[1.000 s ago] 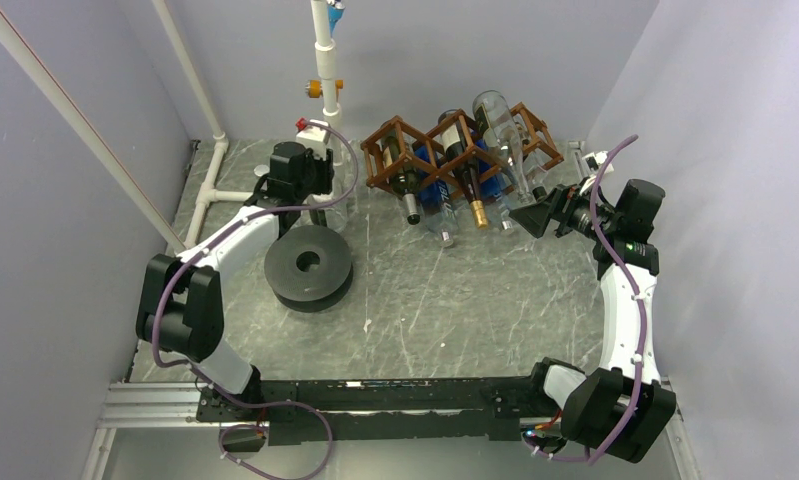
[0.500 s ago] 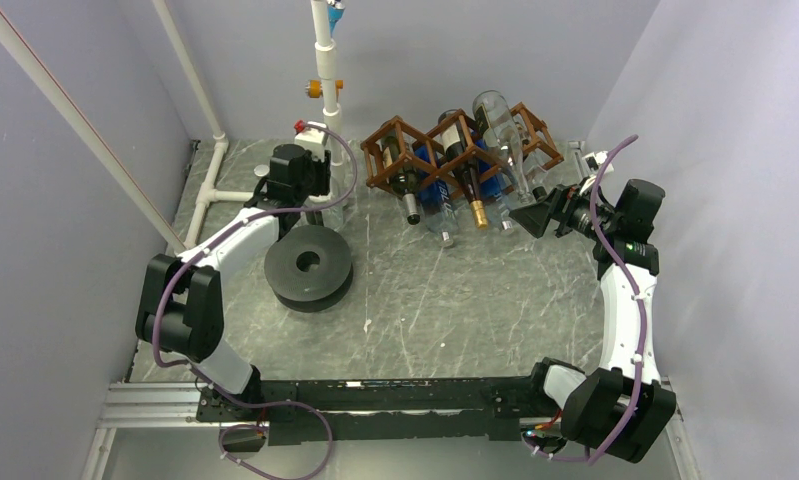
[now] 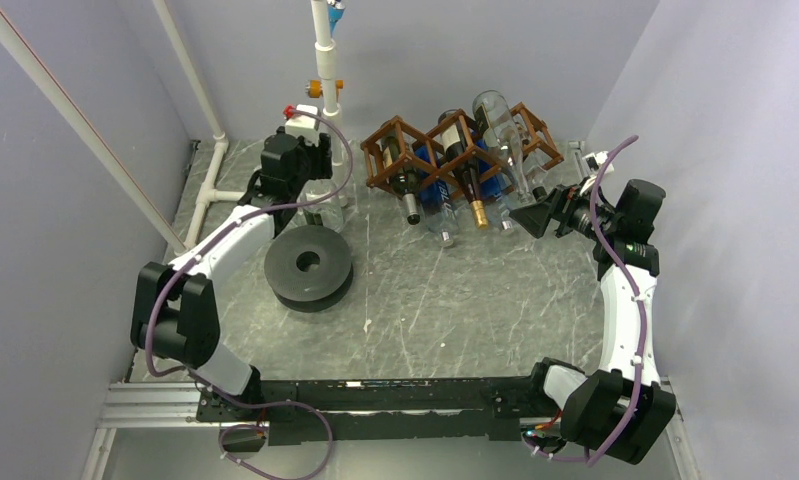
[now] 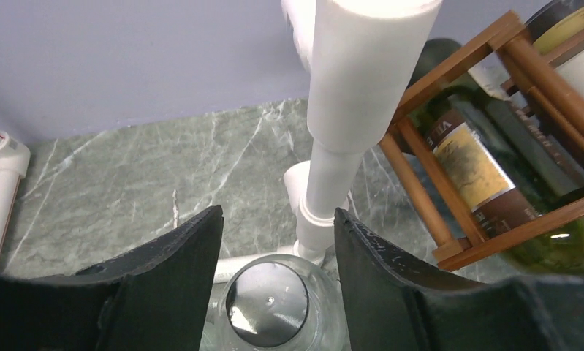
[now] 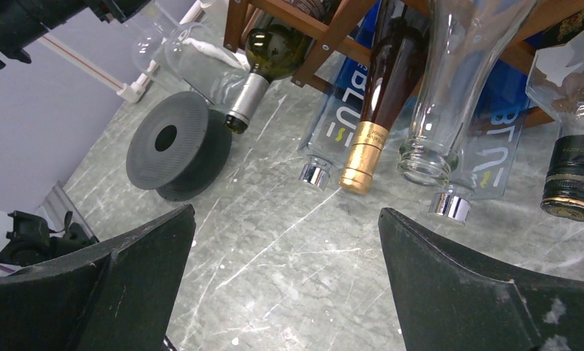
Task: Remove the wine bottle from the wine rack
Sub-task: Place the wine bottle at the center of the board.
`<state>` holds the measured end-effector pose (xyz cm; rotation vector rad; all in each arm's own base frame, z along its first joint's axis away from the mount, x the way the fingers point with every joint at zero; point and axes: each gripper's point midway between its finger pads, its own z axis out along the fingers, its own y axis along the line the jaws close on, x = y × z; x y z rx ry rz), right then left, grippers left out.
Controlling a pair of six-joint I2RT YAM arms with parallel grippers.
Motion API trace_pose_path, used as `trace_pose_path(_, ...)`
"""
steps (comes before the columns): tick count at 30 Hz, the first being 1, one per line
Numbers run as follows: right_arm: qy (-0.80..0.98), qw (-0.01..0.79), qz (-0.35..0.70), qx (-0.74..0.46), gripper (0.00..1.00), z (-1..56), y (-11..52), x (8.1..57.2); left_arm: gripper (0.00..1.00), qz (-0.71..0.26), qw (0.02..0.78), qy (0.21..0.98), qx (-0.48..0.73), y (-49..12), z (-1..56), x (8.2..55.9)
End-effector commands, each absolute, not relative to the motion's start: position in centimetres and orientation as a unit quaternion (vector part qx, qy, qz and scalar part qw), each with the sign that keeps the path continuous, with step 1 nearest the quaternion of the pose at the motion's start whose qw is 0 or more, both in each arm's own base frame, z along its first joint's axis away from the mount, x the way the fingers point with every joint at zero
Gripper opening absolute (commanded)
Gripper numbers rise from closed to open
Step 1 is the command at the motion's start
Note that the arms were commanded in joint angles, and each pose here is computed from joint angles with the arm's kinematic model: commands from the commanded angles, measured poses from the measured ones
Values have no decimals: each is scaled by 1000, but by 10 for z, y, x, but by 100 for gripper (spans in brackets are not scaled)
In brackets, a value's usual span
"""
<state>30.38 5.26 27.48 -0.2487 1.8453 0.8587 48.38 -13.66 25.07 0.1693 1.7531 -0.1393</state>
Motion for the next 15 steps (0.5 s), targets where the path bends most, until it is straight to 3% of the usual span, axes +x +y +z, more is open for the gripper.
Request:
trace_pose_path(1,761,540,339,-121,99,285,51,303,65,-88,683,723,55,-138,317,477)
trace_pose_path(11,756,539,343,-140,99,287,55,298,97,-144,703,690,99,-149,386,430)
trace_pose_path(15,751,539,350,-156,99,289,58,295,100,-183,704,677,115,-156,408,406)
